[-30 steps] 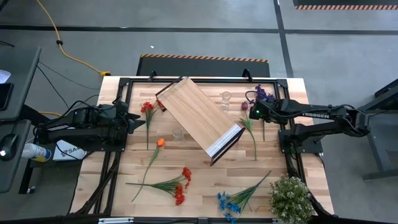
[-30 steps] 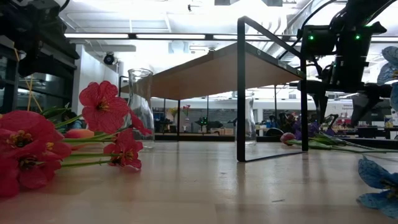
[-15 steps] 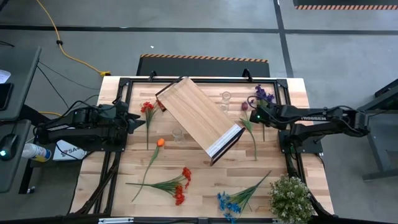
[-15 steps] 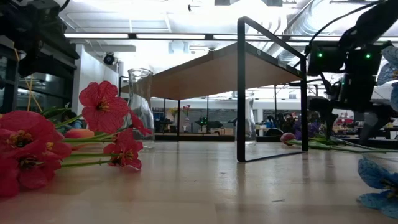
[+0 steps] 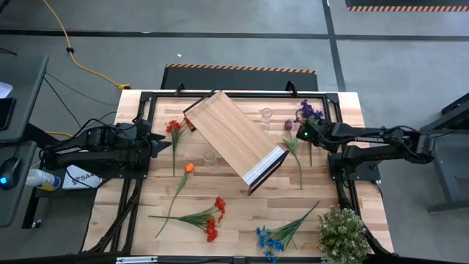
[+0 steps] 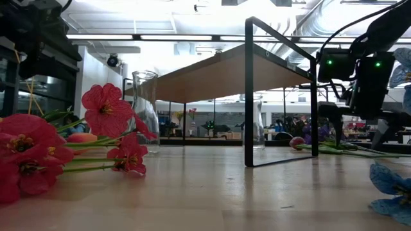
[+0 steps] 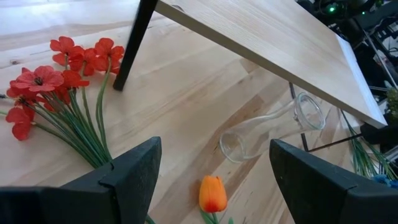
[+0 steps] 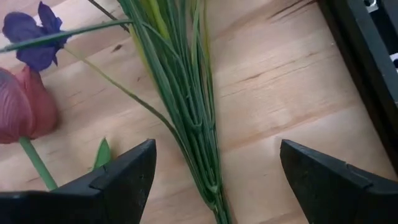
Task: Pick and place flowers into a vace then onto a shelf
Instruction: Put the violet flowers into the top transparent vase
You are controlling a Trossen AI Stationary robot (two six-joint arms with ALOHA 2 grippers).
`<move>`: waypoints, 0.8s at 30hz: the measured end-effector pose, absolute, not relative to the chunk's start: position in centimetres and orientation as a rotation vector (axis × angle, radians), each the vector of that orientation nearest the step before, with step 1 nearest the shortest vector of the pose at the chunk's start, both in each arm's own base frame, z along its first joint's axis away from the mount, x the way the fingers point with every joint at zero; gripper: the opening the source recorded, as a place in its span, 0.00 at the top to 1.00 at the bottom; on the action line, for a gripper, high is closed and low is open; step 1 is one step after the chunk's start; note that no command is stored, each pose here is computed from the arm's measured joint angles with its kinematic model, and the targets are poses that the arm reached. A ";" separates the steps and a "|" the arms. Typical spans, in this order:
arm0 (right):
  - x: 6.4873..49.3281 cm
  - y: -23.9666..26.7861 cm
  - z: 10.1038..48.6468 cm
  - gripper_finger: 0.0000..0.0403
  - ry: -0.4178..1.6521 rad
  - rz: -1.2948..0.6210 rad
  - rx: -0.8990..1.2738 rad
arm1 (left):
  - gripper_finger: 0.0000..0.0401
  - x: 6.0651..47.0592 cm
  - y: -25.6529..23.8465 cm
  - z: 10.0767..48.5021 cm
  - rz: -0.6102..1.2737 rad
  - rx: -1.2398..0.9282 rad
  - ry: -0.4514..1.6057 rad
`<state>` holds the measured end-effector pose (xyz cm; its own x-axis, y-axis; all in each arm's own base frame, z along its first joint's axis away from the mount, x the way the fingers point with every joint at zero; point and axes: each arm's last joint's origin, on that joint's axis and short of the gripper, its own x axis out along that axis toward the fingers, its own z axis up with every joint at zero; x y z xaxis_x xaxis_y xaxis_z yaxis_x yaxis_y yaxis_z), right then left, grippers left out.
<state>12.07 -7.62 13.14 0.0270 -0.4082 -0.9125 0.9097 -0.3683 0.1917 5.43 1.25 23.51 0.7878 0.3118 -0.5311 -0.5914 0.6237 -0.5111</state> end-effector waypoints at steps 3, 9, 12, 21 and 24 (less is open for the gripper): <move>12.0 -7.7 13.1 0.18 0.592 -1.581 1.226 | 0.17 5.4 1.3 23.5 0.539 -0.727 0.416; 12.0 -7.7 13.0 0.18 0.598 -1.586 1.224 | 0.17 5.4 1.3 23.5 0.542 -0.726 0.414; 12.2 -7.8 12.7 0.18 0.628 -1.596 1.224 | 0.17 5.4 1.3 23.5 0.556 -0.721 0.408; 13.1 -8.3 11.8 0.18 0.697 -1.642 1.189 | 0.17 5.4 1.3 23.5 0.566 -0.718 0.403; 13.6 -8.6 11.9 0.18 0.702 -1.650 1.179 | 0.17 5.4 1.3 23.5 0.566 -0.717 0.403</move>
<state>13.61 -8.63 11.92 -0.0782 -0.3678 -0.9266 0.9226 -0.3789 0.0725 5.40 1.35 23.53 0.7780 0.3436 -0.5259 -0.6095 0.6160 -0.4991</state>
